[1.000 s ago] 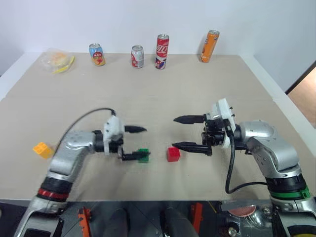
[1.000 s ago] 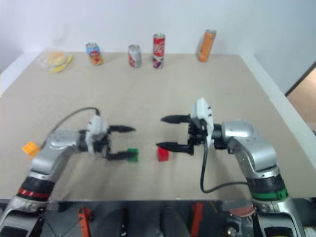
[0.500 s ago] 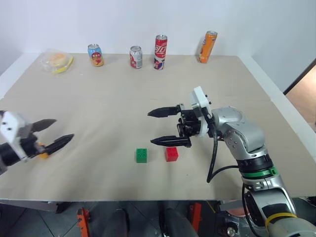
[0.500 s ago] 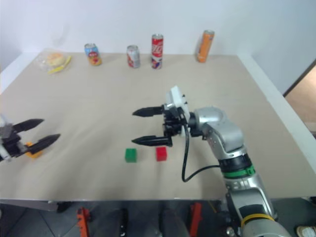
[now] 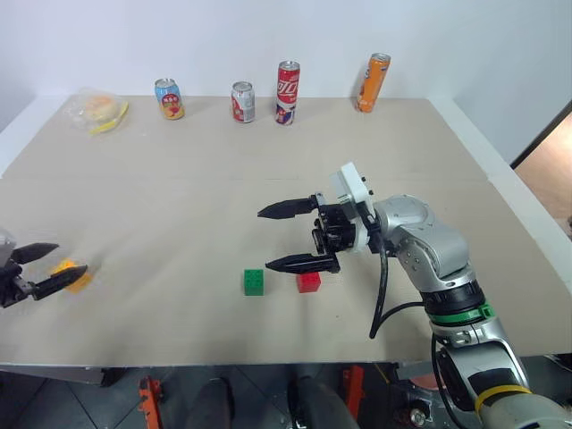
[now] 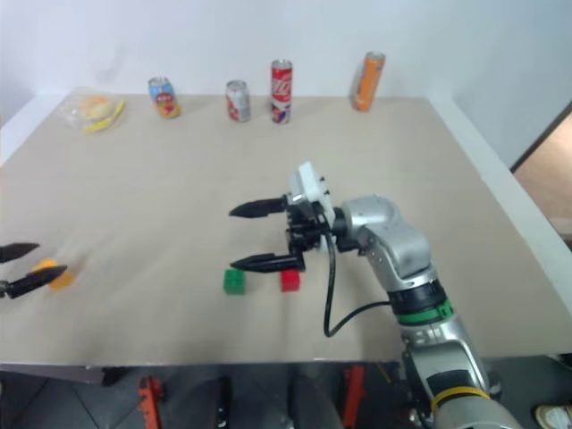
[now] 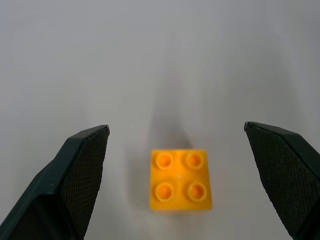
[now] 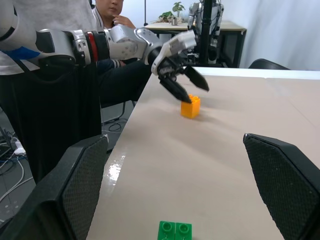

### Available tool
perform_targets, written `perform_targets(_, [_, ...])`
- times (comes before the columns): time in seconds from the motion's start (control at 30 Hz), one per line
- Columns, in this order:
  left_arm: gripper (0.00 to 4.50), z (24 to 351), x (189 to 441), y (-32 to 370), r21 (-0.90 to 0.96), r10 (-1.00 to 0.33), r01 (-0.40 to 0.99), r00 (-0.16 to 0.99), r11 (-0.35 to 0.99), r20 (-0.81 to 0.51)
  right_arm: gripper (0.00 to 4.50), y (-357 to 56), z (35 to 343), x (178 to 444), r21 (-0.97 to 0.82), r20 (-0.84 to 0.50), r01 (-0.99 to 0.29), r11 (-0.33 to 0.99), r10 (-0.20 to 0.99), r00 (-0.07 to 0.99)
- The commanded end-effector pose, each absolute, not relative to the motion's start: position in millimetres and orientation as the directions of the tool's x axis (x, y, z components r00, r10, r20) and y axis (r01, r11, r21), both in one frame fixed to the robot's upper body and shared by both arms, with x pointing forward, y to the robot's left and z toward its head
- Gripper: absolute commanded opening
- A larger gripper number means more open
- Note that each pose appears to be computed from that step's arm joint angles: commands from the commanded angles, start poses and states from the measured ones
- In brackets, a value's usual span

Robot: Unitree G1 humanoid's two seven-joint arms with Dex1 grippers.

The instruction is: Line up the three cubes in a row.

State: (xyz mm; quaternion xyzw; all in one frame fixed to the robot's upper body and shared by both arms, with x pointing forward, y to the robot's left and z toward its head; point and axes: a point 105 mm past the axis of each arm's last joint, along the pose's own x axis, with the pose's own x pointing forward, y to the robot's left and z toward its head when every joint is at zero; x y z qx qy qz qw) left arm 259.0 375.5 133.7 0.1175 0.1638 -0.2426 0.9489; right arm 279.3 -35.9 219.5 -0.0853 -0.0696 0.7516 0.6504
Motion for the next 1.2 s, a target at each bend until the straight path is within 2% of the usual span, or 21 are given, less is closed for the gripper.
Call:
perform_targets(0.03, [4.48,130.1,260.7,378.0,0.18,-0.418,0.521,0.811,0.834,-0.41,4.5,-37.9,229.9,273.9,-0.257,-0.019,-0.956,-0.139,0.99,-0.138])
perform_targets(0.17, [4.48,123.5,265.1,375.4,0.168,-0.432,0.537,0.797,0.827,-0.422,4.5,-38.8,230.1,273.4,-0.258,-0.02,-0.957,-0.131,0.991,-0.13])
perform_targets(0.37, [2.78,120.1,269.3,376.5,0.168,-0.43,0.54,0.791,0.825,-0.434,4.5,-40.1,231.1,271.5,-0.258,-0.02,-0.958,-0.124,0.992,-0.123])
perform_targets(0.5, [1.37,118.0,268.7,378.5,0.168,-0.424,0.54,0.788,0.825,-0.447,4.5,-40.8,232.5,269.3,-0.251,-0.013,-0.96,-0.127,0.992,-0.128])
perform_targets(0.7, [1.39,119.1,268.4,378.4,0.173,-0.428,0.542,0.789,0.822,-0.44,4.5,-40.6,232.5,269.2,-0.246,-0.011,-0.961,-0.129,0.991,-0.13])
perform_targets(0.8, [1.39,133.1,273.1,356.9,0.169,-0.514,0.606,0.767,0.777,-0.384,4.5,-42.3,233.1,269.5,-0.246,-0.015,-0.96,-0.13,0.991,-0.13])
perform_targets(0.97, [1.39,150.7,281.8,298.7,0.137,-0.677,0.754,0.642,0.642,-0.361,4.5,-52.2,234.0,274.1,-0.239,-0.038,-0.965,-0.105,0.994,-0.099])
perform_targets(1.2, [1.39,150.2,292.3,214.8,0.159,-0.83,0.932,0.363,0.327,-0.424,4.5,-67.1,231.2,283.1,-0.242,-0.089,-0.97,-0.034,0.996,-0.013])
